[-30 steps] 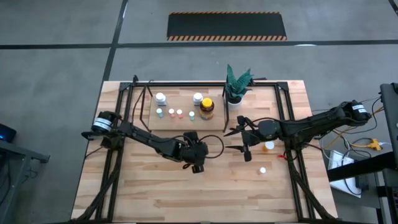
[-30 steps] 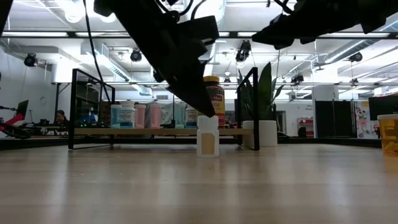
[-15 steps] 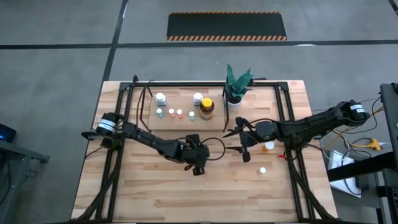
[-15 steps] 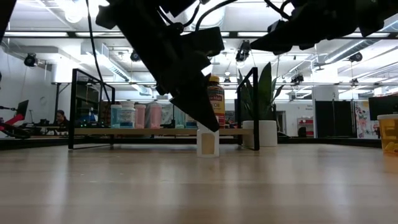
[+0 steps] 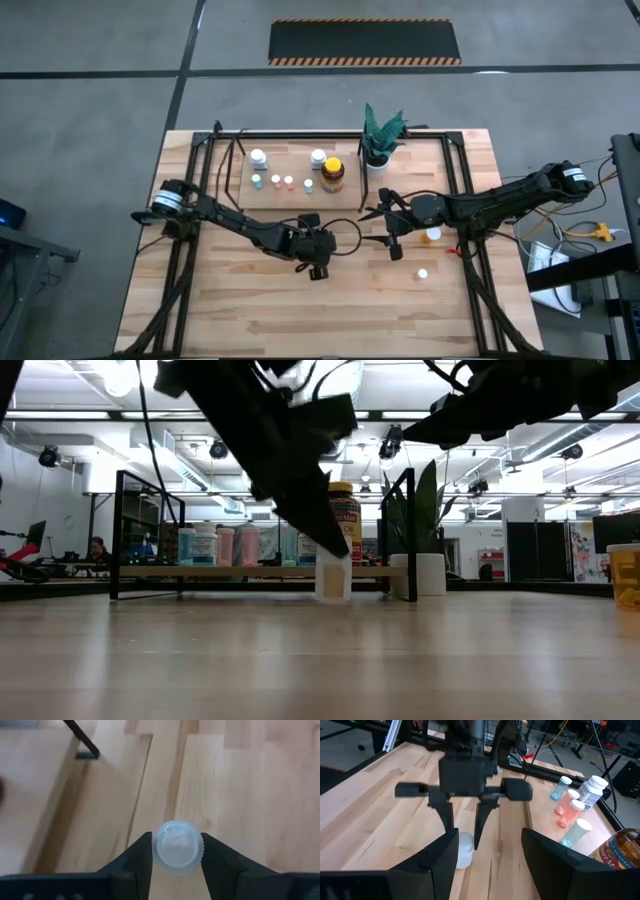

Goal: Pick and place medicine bottles onto shelf by color
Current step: Put the transparent medicine bottle on the shelf

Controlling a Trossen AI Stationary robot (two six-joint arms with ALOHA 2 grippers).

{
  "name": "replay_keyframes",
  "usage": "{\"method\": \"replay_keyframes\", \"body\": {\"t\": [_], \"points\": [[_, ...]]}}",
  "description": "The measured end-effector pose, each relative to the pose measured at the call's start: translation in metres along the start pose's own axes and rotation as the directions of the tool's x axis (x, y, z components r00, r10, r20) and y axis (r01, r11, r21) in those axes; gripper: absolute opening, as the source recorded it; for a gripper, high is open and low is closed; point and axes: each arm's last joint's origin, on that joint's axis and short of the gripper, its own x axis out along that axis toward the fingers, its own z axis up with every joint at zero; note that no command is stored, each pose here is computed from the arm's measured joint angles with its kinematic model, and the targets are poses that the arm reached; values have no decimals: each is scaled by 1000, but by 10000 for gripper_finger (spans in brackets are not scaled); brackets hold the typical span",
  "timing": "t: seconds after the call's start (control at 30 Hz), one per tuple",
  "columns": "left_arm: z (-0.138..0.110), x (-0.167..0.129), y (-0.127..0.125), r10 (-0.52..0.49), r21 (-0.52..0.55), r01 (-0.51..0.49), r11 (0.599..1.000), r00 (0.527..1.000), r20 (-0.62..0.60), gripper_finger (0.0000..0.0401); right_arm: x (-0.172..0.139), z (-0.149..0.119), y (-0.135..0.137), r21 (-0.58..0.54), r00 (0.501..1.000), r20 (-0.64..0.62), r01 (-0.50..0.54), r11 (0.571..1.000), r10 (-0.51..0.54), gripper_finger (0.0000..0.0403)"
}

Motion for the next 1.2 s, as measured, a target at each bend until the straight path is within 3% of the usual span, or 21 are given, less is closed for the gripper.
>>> {"method": "replay_keyframes", "body": {"t": [0.13,0.27,0.37,0.53,0.73,0.93,1.2], "points": [[12,-32,11,-9,66,7,998,999,35,136,0,0,0,0,1000,-1,0,1000,0,207],[26,-76,42,27,103,-35,994,996,82,146,0,0,0,1,1000,-1,0,1000,0,207],[32,-105,77,153,76,-162,984,981,120,147,0,0,0,1,1000,0,0,1000,0,207],[29,-131,140,348,-74,-341,937,928,131,148,0,0,0,4,1000,1,0,1000,0,207],[-3,-111,205,480,-294,-455,841,877,14,149,0,1,0,5,1000,8,2,1000,-2,208],[-30,-76,226,377,-346,-335,876,924,60,149,0,1,0,15,1000,8,2,1000,-2,208],[-41,-59,229,378,-251,-358,899,925,36,149,0,1,0,14,1000,11,2,1000,-3,208]]}}
